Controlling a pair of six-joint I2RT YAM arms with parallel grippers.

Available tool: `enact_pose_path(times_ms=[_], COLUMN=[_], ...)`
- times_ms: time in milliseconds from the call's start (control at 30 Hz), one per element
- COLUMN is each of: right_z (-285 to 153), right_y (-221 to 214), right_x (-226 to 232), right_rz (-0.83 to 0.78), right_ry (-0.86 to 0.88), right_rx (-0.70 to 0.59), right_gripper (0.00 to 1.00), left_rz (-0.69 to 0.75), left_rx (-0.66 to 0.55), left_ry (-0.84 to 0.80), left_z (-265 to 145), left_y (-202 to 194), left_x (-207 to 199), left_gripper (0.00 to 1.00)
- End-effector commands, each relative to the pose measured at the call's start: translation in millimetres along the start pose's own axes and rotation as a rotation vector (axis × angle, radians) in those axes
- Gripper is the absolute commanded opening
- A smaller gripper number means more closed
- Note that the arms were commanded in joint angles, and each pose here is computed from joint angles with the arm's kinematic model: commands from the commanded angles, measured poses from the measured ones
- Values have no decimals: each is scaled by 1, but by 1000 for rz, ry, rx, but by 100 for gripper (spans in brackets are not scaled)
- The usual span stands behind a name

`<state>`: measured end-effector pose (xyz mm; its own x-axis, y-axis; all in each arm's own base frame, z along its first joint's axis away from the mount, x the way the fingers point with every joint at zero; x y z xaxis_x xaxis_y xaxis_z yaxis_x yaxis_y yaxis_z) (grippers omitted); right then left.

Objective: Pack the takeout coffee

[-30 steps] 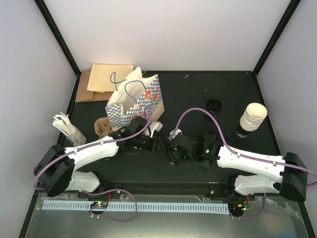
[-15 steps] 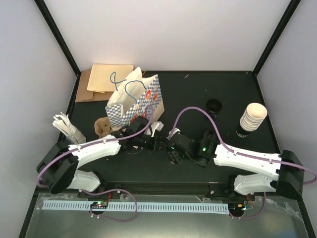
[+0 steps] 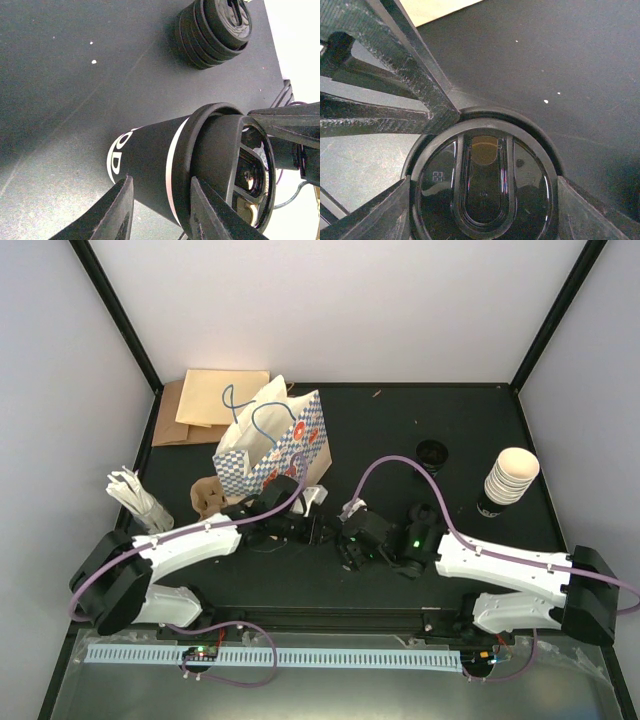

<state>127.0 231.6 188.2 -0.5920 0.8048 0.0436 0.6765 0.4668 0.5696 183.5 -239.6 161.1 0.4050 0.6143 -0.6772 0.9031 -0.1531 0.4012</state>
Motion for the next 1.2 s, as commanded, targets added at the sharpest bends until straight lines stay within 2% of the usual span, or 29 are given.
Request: enact_pose_path(times_ms=[0,333,933,1167], right_z=[20,13,27,29], right_y=[-43,-42,-35,-41], right_x=[11,9,19,16], right_rz=[35,-32,-117,-110], right_ry=[154,167,178,165], right_rx=[233,213,197,216], right_gripper=[59,57,56,56], left_rz=[-4,-2,29,2], left_rx=[2,-26,125,210], left_ry=[26,-12,-101,-35], left_z=[-6,-5,20,31], left_y=[2,18,13,0], left_x=[-3,-5,-1,17], left_gripper=[34,37,37,36])
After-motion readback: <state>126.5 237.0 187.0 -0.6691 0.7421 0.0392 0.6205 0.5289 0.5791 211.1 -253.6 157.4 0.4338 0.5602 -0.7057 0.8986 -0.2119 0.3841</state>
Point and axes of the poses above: each gripper's point midway between its finger pads, its own z axis out along the fingers, its own x axis along the line the jaws close on, y = z × x, the point moved 8 cm from there along -z, back along the fingers, and after that the axes turned 1 degree about z, right-handed, at the moved point
